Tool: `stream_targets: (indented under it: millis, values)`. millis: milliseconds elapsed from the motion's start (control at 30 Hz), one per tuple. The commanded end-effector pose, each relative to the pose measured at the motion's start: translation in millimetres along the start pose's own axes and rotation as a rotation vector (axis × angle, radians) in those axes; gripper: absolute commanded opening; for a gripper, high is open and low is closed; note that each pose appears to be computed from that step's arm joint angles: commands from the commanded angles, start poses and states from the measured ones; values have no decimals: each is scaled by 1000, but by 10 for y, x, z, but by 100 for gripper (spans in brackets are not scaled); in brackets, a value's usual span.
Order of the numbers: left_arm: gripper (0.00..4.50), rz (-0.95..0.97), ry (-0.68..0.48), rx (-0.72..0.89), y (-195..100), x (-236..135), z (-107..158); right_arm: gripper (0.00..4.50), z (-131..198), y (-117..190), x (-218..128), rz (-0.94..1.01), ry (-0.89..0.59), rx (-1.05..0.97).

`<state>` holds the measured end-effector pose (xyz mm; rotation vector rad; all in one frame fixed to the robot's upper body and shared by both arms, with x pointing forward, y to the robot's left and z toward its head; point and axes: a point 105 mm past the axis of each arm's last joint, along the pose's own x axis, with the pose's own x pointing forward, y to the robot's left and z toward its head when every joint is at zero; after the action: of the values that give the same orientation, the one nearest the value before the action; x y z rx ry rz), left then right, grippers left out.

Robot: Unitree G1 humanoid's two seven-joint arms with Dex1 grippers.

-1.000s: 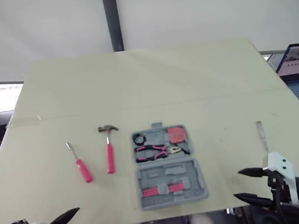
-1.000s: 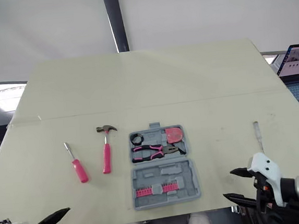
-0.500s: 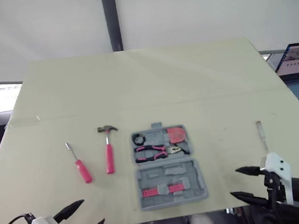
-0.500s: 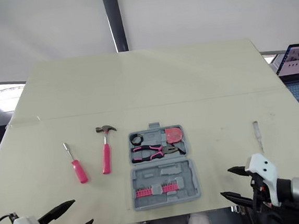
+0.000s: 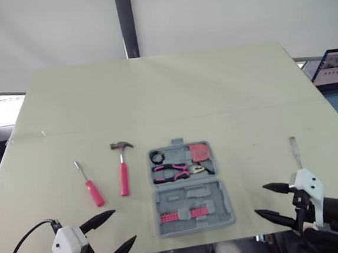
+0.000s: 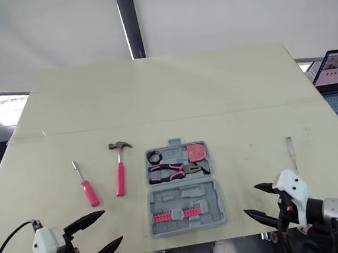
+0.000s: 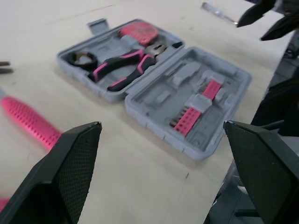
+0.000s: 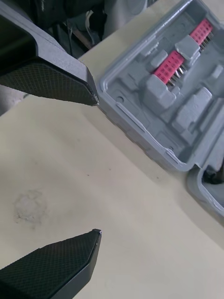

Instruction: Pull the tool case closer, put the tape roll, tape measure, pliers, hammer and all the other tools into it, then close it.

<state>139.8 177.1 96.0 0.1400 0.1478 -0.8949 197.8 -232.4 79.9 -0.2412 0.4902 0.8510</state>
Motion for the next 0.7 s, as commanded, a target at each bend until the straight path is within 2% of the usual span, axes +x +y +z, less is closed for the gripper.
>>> stream_targets:
  millis: [33, 167, 300, 467, 700]
  values:
    - [450, -143, -96, 62, -88, 169, 267, 447, 35, -69, -25, -54, -17, -3]
    - [450, -232, -131, 108, -104, 322, 358, 447, 21, -204, -64, -162, -33, 26]
    - [450, -243, -150, 98, -62, 413, 387, 447, 79, -256, -127, -243, -60, 51]
    - [450, -238, -171, 68, -16, 480, 409, 447, 185, -547, -428, -481, -120, 145]
    - [450, -261, -177, 71, -11, 574, 416, 447, -55, -921, -697, -718, -64, 331]
